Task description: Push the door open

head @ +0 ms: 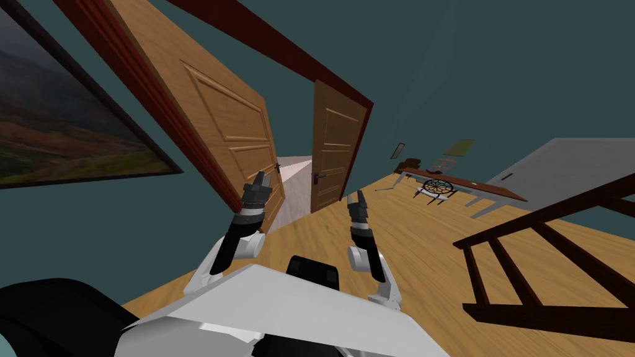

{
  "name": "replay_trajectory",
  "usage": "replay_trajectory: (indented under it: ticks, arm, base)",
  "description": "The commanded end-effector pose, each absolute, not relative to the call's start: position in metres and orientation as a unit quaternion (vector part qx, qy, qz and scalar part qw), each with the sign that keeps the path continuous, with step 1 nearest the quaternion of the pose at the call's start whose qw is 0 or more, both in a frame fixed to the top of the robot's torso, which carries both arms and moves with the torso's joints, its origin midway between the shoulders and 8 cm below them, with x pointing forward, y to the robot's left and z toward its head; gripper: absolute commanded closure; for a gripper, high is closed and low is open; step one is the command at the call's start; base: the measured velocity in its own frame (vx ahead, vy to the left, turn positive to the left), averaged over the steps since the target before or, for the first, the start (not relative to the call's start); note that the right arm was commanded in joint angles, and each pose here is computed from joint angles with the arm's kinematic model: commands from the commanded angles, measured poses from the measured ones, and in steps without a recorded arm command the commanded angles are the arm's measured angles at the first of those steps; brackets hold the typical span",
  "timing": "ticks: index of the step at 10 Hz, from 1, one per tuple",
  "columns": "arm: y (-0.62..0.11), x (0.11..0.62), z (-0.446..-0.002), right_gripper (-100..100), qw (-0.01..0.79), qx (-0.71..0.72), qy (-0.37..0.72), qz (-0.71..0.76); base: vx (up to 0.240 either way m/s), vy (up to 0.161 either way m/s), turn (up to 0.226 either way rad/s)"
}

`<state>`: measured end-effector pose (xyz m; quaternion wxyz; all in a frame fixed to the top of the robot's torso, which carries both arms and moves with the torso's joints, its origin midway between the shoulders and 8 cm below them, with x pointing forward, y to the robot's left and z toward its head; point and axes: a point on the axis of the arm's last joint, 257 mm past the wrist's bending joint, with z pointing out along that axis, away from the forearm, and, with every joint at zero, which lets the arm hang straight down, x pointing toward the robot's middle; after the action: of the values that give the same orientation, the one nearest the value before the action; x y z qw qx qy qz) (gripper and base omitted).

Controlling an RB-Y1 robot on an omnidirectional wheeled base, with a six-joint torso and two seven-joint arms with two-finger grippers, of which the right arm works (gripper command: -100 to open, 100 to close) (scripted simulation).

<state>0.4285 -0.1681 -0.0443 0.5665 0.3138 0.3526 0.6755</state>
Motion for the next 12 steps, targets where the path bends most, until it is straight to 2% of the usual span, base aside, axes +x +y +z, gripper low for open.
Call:
replay_trajectory:
  ticks: [1,12]
  arm:
    - [-0.150,0.434,-0.054,-100,0.547,0.316,0.364,0.684]
    - [-0.056,0.458,-0.111,-100,0.445,0.313,0.435,0.717]
  base:
    - [0.137,-0.034,-0.054]
    - [0.103,-0.013,-0.040]
